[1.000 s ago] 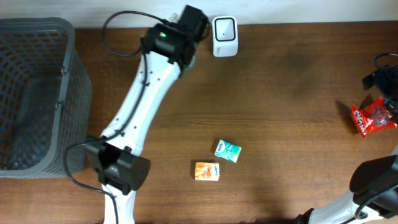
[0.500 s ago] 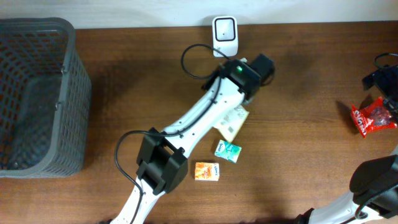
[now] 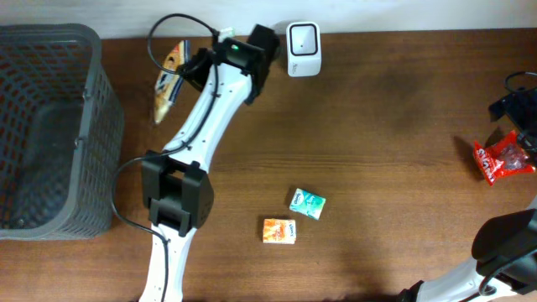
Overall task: Scan the item barcode
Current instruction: 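Lift the wipes pack and hold it before the scanner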
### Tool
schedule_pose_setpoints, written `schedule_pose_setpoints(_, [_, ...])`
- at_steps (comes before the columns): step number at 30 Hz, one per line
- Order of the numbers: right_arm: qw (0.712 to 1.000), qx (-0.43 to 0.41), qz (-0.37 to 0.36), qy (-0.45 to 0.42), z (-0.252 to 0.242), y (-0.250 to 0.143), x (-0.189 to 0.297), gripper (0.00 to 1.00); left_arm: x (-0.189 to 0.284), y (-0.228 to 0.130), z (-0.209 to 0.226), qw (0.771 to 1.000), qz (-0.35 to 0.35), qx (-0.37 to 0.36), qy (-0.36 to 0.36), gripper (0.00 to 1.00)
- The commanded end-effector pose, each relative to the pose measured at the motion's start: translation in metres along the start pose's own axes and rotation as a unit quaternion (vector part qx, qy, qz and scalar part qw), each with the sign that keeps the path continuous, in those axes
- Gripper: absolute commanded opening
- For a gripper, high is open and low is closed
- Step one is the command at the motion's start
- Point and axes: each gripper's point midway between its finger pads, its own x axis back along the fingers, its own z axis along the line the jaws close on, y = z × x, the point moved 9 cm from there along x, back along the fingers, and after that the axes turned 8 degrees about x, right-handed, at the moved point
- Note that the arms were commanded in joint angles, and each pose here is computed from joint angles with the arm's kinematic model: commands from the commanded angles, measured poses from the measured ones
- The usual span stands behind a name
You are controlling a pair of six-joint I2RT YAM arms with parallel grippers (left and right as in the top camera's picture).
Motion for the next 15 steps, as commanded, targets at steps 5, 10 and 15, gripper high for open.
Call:
schedule_pose_setpoints(5, [1.000,0.001,0.000,-0.001,0.001,-0.001,0.000,0.98,0.038,-0.011,-0.062,0.933,0.064,-0.007,-0.355,0.00])
schedule_pose_setpoints(10, [1.000,0.001,0.000,-0.001,0.001,-0.001,0.000,0.98,0.082,-0.026,-0.098,0.860,0.113,-0.011,-0.498,0.00])
schedule_pose_setpoints(15, [1.000,0.001,0.000,-0.001,0.001,-0.001,0.000,0.98,0.125,-0.035,-0.113,0.769,0.142,-0.037,-0.622,0.03])
